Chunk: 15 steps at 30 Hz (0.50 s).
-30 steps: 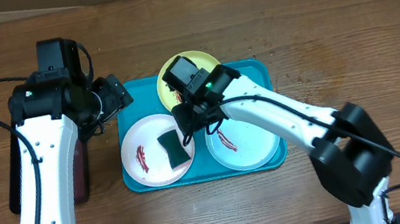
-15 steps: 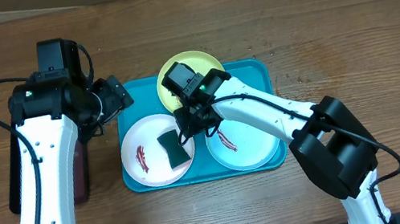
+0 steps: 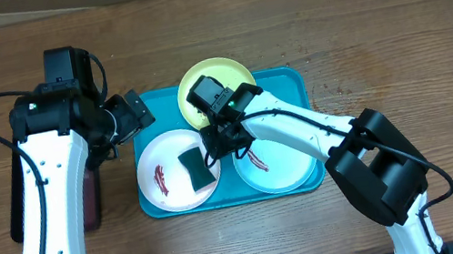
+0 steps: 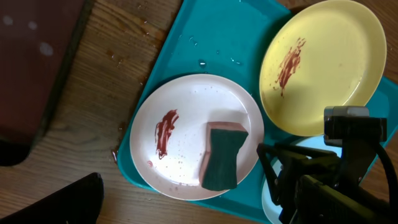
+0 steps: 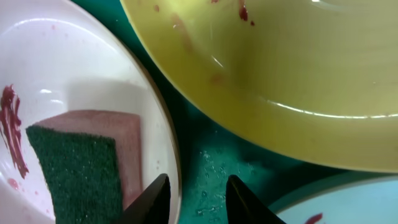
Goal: Clean dirty plates on tray and stack at the side
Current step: 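Regrasp the sponge on the white plate with the left gripper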
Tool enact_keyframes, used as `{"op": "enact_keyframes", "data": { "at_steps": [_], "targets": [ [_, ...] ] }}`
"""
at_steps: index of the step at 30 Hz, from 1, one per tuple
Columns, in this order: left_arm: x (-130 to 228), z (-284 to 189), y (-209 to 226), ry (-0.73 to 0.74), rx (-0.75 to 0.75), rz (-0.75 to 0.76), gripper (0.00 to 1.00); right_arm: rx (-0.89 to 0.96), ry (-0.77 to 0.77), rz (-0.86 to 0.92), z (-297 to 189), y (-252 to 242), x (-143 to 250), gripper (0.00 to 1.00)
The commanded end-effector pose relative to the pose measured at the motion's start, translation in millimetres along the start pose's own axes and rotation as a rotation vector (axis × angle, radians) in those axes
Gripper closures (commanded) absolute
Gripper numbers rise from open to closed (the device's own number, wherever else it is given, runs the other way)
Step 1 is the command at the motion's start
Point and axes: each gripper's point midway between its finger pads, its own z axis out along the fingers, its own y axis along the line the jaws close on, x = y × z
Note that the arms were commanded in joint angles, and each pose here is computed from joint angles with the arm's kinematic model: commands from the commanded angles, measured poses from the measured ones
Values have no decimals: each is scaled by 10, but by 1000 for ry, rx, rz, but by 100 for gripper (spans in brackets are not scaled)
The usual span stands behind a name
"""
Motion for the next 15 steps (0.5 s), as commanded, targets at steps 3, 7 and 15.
{"op": "enact_keyframes", "data": {
  "at_steps": [3,7,15],
  "targets": [
    [138,173,87,66,-23,9,3,8,-3,22,94,-48,50,71],
    [231,329,149,98,-37,5,11,9,-1,23,109,-56,61,71],
    [419,631,19,167,86,80,17,-3,-25,44,113,-28,2,77]
  ]
}}
